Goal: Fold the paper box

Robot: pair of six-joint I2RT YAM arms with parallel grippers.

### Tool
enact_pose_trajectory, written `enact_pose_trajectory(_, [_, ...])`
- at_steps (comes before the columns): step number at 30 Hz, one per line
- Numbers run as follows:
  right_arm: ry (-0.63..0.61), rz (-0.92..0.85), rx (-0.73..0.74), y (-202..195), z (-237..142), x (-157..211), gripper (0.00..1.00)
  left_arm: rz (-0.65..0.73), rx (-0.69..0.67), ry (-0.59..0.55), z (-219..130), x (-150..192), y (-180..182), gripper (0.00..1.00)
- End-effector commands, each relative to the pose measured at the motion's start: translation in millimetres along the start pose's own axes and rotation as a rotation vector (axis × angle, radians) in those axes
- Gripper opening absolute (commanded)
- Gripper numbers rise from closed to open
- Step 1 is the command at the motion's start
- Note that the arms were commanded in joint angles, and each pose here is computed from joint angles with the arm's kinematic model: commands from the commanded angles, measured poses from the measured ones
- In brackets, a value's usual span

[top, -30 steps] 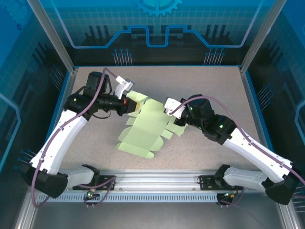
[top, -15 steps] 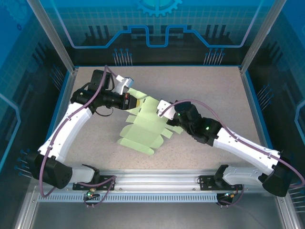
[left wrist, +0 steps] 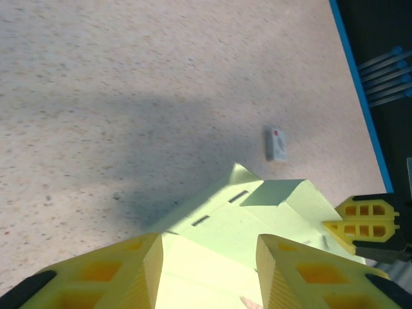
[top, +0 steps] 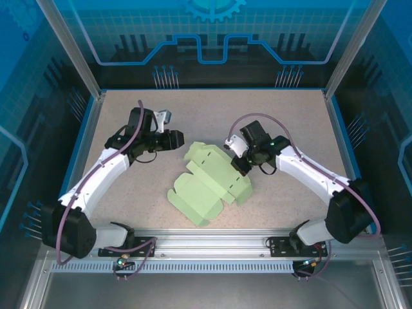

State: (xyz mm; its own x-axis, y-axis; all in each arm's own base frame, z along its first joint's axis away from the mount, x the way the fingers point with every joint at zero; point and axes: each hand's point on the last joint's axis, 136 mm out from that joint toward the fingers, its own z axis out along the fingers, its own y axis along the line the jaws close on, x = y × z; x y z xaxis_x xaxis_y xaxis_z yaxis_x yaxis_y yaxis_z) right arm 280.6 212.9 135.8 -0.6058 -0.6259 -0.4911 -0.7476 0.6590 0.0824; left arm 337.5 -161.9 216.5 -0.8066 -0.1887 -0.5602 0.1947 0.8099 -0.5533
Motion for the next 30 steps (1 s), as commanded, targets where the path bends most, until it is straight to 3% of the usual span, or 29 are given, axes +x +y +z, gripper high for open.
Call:
enact_pose_trajectory(1, [0.002, 0.086, -0.048, -6, -5, -15, 0.0, 0.032, -0.008, -0.122, -11, -5, -10, 0.46])
enact_pose_trajectory(5, [0.074, 0.116, 0.042, -35, 5, -10, 0.0, 0.095, 0.08, -0.06, 13, 42, -36, 0.49])
enact_pose_trajectory(11, [0.086, 0.137, 0.055, -52, 10, -13, 0.0, 0.158, 0.171, 0.011, 63, 95, -56, 0.48])
enact_pose_trajectory(20, [0.101, 0.149, 0.06, -60, 10, -16, 0.0, 0.186, 0.199, 0.052, 145, 119, -52, 0.3])
enact_pose_trajectory(30, [0.099, 0.16, 0.049, -60, 15, -17, 0.0, 0.153, 0.155, 0.078, 183, 138, -27, 0.16])
